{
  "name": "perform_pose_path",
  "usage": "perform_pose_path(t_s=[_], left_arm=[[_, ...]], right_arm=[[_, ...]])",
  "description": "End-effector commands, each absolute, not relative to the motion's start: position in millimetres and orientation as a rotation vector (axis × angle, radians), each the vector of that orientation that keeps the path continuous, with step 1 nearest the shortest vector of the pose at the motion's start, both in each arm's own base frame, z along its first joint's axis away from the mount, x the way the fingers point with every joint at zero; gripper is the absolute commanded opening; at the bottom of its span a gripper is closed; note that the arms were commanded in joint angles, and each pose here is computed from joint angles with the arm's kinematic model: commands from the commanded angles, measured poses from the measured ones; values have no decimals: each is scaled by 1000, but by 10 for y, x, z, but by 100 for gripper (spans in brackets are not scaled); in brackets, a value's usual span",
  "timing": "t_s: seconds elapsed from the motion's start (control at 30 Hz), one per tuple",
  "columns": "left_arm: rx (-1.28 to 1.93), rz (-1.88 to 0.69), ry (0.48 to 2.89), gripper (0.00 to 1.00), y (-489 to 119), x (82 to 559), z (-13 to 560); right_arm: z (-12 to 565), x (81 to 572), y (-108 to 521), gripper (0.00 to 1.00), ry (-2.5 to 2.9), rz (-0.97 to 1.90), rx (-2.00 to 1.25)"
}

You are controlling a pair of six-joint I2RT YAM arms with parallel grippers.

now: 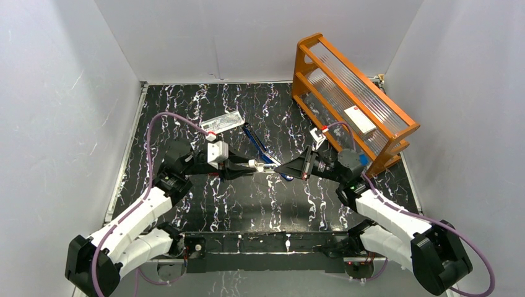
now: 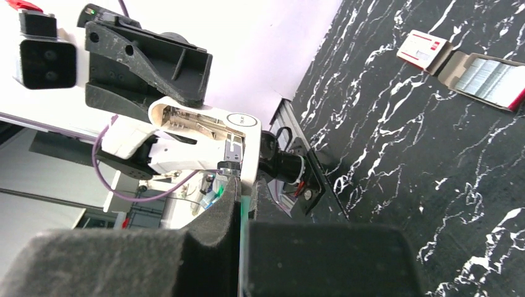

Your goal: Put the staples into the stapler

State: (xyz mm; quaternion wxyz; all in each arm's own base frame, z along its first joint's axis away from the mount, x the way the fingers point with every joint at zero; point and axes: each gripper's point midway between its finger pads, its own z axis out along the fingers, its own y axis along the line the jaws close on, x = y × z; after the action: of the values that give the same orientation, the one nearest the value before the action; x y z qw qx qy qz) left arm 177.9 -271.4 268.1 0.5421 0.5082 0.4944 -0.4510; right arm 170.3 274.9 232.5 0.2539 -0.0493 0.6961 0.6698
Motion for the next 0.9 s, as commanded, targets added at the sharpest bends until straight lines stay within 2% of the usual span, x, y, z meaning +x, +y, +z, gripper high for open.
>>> perform_pose_path(t_s=[0.0, 0.17, 0.5, 0.87], left_arm=[[1110, -1110, 1078, 0, -2655, 1710, 3014], [1031, -1174, 1017, 0, -2655, 1662, 3228], [1010, -1156, 1016, 0, -2644, 1695, 3215], [997, -1124, 1016, 0, -2622, 1733, 3212]], right_arm=[[2584, 1772, 2667, 0, 1728, 1812, -152], [2621, 1739, 2648, 0, 1686, 1869, -119], [2583, 1716, 2664, 0, 1721, 1848, -160], [2405, 1782, 2696, 19, 1818, 1805, -136]])
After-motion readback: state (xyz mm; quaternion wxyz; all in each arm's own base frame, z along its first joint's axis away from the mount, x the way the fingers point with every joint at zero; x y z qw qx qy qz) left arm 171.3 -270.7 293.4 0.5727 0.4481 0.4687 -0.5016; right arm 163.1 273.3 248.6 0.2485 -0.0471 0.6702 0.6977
